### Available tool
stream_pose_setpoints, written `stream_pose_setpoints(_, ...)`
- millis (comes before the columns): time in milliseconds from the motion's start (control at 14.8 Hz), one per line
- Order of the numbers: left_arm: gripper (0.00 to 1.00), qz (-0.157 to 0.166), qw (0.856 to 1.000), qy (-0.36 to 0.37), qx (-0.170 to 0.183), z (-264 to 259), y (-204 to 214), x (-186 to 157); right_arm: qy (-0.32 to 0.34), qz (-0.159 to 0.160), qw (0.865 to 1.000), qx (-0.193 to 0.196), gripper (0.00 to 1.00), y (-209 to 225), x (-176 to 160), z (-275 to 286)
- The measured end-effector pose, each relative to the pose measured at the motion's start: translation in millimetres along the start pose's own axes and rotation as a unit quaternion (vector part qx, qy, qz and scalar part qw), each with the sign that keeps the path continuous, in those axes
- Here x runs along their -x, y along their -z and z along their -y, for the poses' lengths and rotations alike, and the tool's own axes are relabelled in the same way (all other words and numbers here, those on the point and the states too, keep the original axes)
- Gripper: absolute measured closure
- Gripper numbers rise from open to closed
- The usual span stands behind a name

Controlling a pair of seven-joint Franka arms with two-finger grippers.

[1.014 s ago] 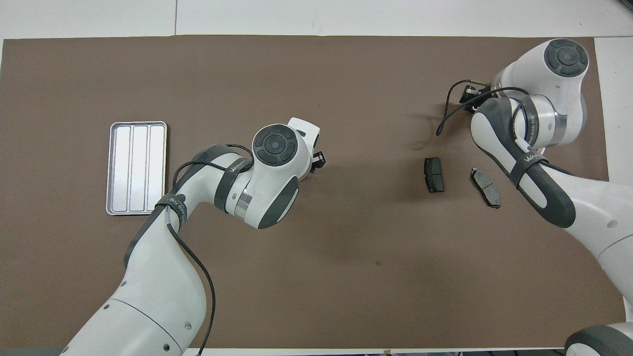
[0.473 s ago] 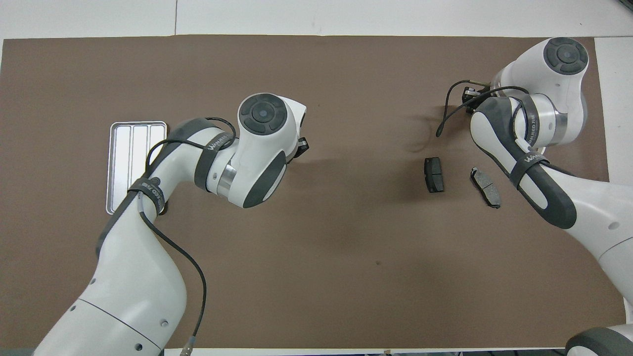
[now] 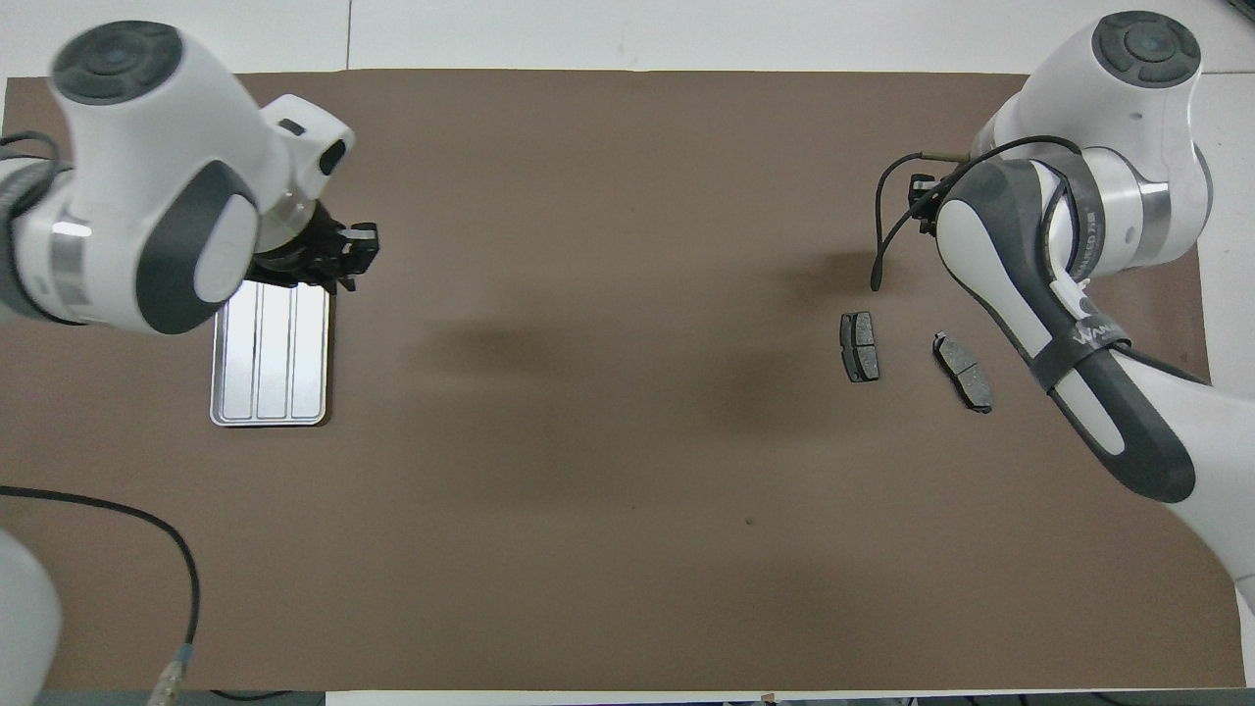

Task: Pick bearing gear from pile to tray

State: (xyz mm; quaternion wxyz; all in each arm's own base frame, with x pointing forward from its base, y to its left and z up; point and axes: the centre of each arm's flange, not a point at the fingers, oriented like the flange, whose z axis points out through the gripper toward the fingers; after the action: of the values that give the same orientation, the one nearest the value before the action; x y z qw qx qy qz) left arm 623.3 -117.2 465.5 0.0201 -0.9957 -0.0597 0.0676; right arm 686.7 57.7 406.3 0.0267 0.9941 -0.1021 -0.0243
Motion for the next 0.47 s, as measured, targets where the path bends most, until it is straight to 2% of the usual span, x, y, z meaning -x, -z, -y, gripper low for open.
stream_pose_setpoints(203, 0.84, 0.016, 0.999, -0.037, 0.009, 94.0, -25.2, -5.8, -0.014, 0.001, 1.000, -0.010, 0.64, 59.4, 47.0, 60.3)
stream_pose_setpoints(338, 0.84, -0.003, 0.999, -0.043, 0.015, 123.3, -54.6, -6.5, -0.047, -0.004, 0.999, -0.014, 0.64, 82.2, 84.9, 118.1)
stream_pose_setpoints(473, 0.84, -0.025, 0.999, -0.044, 0.017, 125.7, -82.5, -0.2, -0.085, -0.010, 0.996, -0.018, 0.64, 89.9, 126.8, 182.1)
